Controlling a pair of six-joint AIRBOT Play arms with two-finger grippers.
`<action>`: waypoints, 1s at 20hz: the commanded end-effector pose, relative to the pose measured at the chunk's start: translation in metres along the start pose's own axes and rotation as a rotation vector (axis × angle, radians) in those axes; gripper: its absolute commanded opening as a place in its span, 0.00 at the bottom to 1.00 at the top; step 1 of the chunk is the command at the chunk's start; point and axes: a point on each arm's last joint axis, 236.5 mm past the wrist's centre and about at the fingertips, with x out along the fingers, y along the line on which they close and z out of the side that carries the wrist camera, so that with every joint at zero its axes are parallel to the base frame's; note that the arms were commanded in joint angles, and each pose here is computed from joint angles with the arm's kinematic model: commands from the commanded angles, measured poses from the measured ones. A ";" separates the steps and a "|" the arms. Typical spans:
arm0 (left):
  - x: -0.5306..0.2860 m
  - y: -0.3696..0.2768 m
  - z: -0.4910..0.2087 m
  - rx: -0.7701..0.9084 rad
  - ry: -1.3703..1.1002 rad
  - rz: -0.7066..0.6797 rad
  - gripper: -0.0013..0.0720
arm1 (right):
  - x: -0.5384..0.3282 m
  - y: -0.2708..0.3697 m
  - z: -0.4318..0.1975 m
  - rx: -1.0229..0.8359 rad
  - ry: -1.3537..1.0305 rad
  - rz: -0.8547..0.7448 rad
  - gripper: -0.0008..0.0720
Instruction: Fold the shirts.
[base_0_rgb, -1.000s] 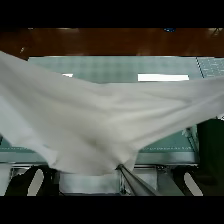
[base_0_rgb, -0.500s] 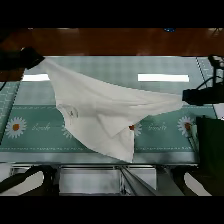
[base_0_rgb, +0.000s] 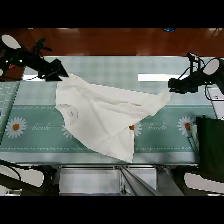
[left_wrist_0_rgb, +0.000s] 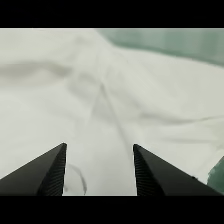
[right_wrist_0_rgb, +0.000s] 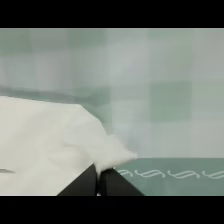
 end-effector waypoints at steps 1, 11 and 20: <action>-0.023 0.024 -0.062 -0.043 0.158 0.094 0.71 | -0.001 0.003 0.003 -0.016 0.016 0.010 0.04; 0.046 0.010 -0.269 -0.308 0.124 -0.061 0.71 | -0.001 0.007 0.002 -0.065 0.021 0.028 0.04; 0.110 -0.025 -0.313 -0.344 0.215 -0.098 0.71 | -0.001 0.017 0.004 -0.068 0.013 0.066 0.04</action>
